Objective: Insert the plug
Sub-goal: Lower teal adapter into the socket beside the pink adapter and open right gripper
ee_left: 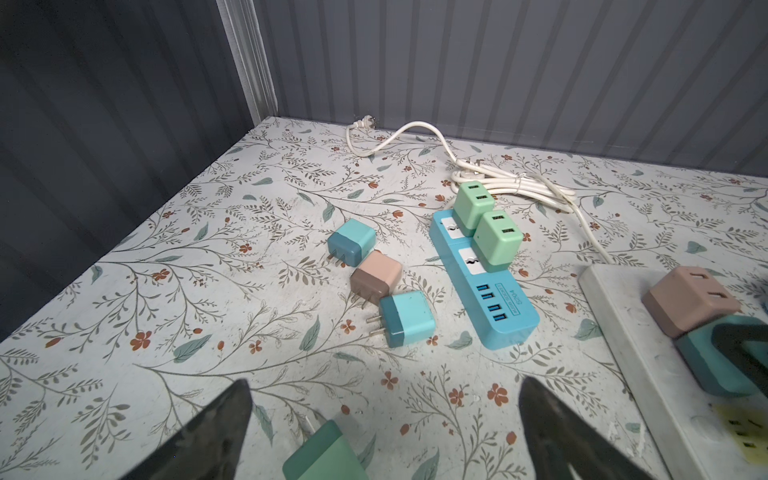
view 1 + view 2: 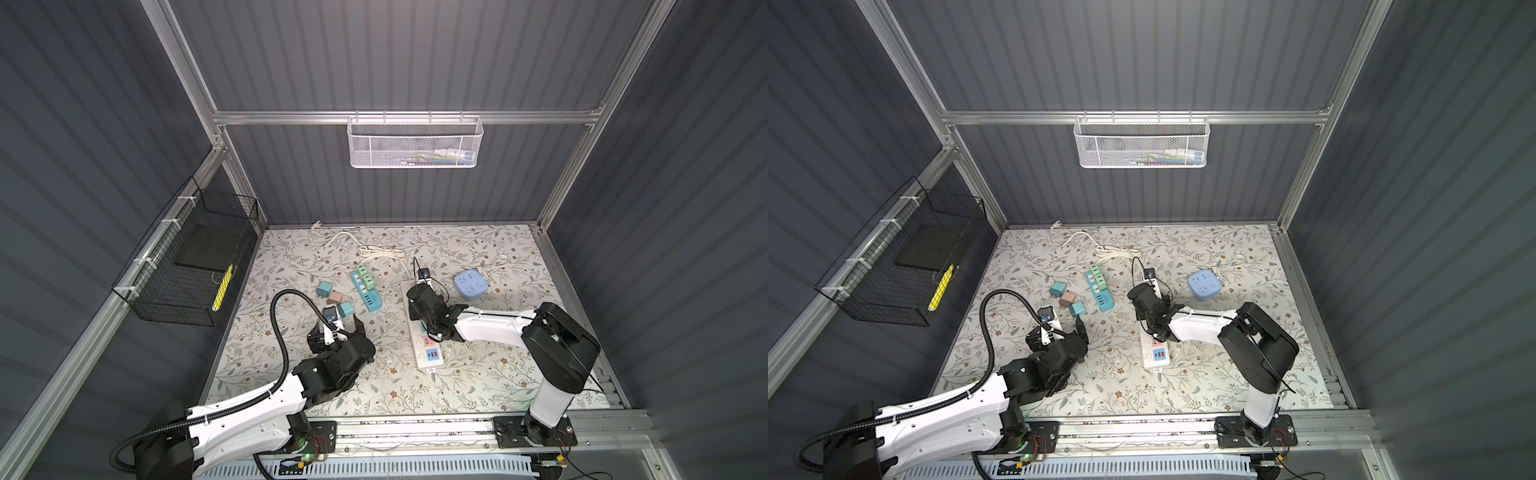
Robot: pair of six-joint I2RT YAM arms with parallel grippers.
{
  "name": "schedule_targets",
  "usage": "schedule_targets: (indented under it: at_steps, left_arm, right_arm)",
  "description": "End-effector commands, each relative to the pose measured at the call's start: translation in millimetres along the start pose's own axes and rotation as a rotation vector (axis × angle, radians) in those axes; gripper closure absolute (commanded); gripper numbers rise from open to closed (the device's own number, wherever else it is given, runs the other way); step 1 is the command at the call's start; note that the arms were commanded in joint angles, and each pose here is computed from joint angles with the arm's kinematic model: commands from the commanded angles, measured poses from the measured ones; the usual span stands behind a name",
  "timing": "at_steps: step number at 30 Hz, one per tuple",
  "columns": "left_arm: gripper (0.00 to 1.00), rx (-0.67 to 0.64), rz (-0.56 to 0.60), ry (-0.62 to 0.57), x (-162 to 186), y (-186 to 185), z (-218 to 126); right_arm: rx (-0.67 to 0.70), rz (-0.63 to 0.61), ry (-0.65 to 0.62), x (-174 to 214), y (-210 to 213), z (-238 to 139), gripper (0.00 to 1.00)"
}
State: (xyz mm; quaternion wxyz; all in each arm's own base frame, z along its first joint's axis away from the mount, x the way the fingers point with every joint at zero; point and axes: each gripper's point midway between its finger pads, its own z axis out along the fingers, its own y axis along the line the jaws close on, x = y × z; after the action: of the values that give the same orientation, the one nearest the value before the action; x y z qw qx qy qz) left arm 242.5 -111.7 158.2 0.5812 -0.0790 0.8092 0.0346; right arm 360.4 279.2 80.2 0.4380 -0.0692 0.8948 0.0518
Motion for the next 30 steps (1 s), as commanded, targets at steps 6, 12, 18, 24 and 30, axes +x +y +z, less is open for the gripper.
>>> schedule_targets:
  at_steps: [6,12,18,24,30]
  left_arm:
    - [0.00,-0.010,0.020,-0.005,0,1,1]
    - [0.00,-0.031,0.053,-0.035,-12,5,-1]
    - [0.00,-0.003,0.004,-0.028,-16,5,-4]
    - [0.00,0.010,-0.012,-0.025,-27,4,-9]
    - [0.00,0.021,-0.034,-0.035,-41,1,-13]
  right_arm:
    - [0.096,-0.103,0.243,79,-25,13,0.75]
    - [0.118,-0.136,0.263,78,-24,16,0.73]
    - [0.087,-0.087,0.250,73,-20,10,0.69]
    - [-0.018,-0.052,0.154,16,-2,-14,0.50]
    - [-0.090,-0.019,0.089,-31,0,-33,0.42]
